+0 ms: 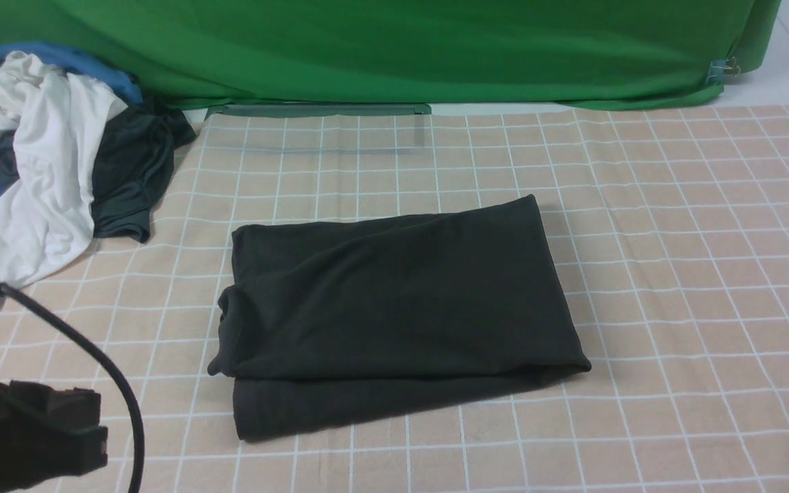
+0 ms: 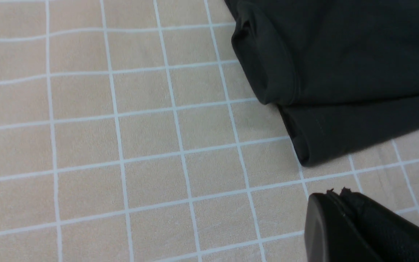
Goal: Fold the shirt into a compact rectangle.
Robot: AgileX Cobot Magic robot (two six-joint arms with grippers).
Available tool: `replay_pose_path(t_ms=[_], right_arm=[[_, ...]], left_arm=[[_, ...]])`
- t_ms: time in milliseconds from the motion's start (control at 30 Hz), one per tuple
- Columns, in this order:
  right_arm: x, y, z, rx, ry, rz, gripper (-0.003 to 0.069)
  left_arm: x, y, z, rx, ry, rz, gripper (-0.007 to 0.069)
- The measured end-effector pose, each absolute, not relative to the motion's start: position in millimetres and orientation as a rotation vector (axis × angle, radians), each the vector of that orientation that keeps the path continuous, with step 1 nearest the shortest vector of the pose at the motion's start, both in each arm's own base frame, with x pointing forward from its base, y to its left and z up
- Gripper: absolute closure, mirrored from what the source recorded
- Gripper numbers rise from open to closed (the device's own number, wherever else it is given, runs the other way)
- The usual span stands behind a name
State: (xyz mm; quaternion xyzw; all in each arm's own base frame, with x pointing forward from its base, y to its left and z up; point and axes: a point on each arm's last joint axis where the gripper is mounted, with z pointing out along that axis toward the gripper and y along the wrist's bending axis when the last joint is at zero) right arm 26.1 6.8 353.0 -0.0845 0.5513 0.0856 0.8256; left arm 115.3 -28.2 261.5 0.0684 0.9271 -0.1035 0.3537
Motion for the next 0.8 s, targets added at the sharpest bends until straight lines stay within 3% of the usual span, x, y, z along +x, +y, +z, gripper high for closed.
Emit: replay_pose_path(t_ms=[267,800], right_arm=[[26,7,352,-0.18,1.175,0.182,0.0478],[27,7,352,-0.18,1.179,0.182,0.0455]], left_arm=[[116,-26,264,0.122,2.219,-0.262,0.0607],[123,-23,274,0.119,2.078,-0.212,0.0607]])
